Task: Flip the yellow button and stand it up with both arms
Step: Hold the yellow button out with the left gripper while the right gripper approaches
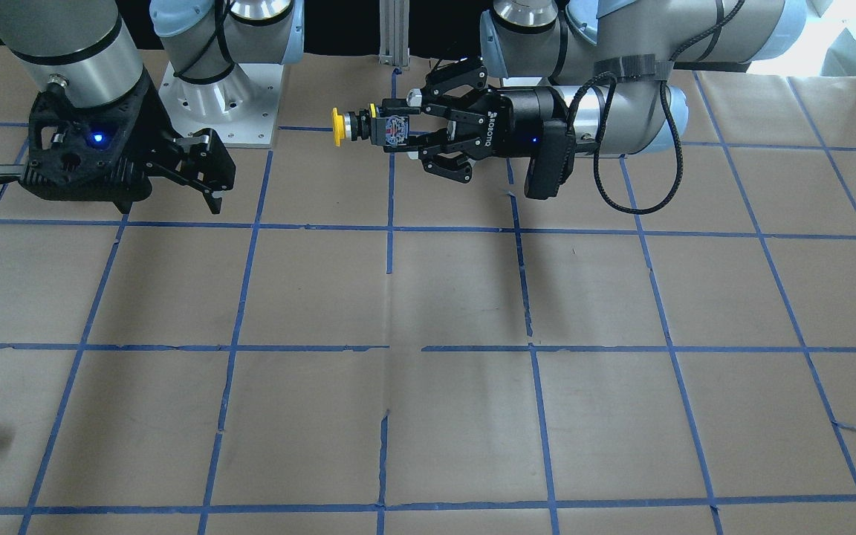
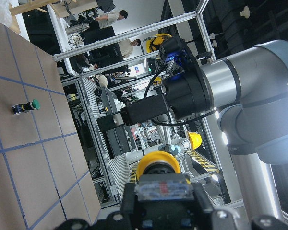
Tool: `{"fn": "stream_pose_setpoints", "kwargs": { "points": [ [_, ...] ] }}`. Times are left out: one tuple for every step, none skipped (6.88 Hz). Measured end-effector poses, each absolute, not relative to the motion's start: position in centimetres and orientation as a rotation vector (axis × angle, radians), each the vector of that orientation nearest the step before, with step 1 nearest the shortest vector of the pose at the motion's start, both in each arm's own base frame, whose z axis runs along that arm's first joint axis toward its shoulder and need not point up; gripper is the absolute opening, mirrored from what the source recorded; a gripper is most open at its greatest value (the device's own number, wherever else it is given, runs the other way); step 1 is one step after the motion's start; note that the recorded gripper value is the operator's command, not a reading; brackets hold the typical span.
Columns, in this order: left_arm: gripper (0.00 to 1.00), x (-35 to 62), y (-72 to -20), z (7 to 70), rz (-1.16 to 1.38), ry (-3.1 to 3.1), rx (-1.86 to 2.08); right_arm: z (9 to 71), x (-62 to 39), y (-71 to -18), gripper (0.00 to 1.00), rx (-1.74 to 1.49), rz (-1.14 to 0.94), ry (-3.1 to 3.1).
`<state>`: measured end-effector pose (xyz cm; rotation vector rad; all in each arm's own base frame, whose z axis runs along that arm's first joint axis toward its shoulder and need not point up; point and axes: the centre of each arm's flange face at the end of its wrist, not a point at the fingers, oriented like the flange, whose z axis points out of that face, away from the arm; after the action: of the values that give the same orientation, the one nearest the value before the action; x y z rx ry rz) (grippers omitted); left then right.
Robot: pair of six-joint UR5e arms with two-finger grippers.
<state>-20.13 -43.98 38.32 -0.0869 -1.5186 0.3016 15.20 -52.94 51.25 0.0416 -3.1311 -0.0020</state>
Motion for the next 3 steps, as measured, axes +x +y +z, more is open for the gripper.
{"fn": "stream_pose_setpoints", "kwargs": {
  "points": [
    [0.2, -20.2, -43.8, 38.2, 0.281, -1.52, -0.066, 52.1, 15.3, -52.3, 1.0, 0.036, 0.016, -3.155],
    [0.2, -20.4, -43.7, 38.4, 0.266, -1.518, -0.057, 52.6, 14.8, -52.0, 0.99, 0.009, 0.014, -3.189],
    [0.2, -21.0, -43.5, 38.8, 0.253, -1.51, -0.052, 52.5, 13.1, -52.1, 1.0, -0.073, -0.025, -3.255]
  ]
}}
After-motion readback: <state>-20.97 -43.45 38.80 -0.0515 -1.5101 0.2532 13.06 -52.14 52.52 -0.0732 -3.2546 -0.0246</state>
